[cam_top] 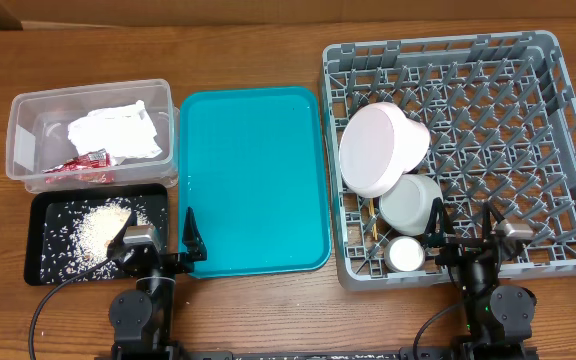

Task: Sort waste into correct bins and load items into the dishwasher

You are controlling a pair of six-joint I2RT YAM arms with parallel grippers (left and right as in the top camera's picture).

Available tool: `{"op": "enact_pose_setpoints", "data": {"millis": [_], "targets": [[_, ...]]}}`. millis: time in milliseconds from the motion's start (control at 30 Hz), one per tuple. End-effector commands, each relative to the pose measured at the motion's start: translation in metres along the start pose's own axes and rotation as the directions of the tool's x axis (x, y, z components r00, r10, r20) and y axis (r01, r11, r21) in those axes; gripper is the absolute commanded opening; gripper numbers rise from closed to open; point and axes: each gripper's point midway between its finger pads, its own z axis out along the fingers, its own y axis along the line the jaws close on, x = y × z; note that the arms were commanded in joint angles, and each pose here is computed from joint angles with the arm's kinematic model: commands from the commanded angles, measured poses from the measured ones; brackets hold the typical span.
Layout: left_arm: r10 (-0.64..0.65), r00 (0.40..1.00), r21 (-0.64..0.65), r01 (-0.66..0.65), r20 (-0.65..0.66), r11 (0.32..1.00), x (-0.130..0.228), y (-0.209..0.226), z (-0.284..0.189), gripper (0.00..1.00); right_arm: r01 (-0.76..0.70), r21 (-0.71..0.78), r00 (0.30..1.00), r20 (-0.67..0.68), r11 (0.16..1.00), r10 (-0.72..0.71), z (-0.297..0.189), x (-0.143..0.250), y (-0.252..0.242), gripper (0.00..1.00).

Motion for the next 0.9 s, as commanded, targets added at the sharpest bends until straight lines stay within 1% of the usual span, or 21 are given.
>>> {"op": "enact_pose_setpoints", "data": {"millis": [0,100,233,600,867], "targets": [[0.016,1.0,0.017,-0.016,0.009,1.0,-0.001,-0.003,-0.001,1.0,0.128,-0.057,0.992,-0.008,0.99,-0.129,0.0,0.005,0.008,1.0],[0.016,1.0,0.017,-0.016,0.008,1.0,-0.001,-0.003,-0.001,1.0,0.235,-0.115,0.972,0.0,0.965,-0.237,-0.001,0.007,0.018,1.0],[0.016,1.0,0.017,-0.016,0.008,1.0,-0.001,-0.003,-0.001,1.0,0.302,-0.148,0.953,0.011,0.942,-0.303,-0.002,0.008,0.024,1.0],[0.016,1.0,0.017,-0.016,0.009,1.0,-0.001,-0.003,-0.001,1.0,0.303,-0.111,0.953,0.011,0.947,-0.304,-0.001,0.005,0.015,1.0],[0.016,1.0,0.017,-0.016,0.009,1.0,-0.001,-0.003,-0.001,1.0,0.303,-0.111,0.953,0.011,0.947,-0.304,-0.001,0.005,0.015,1.0]]}}
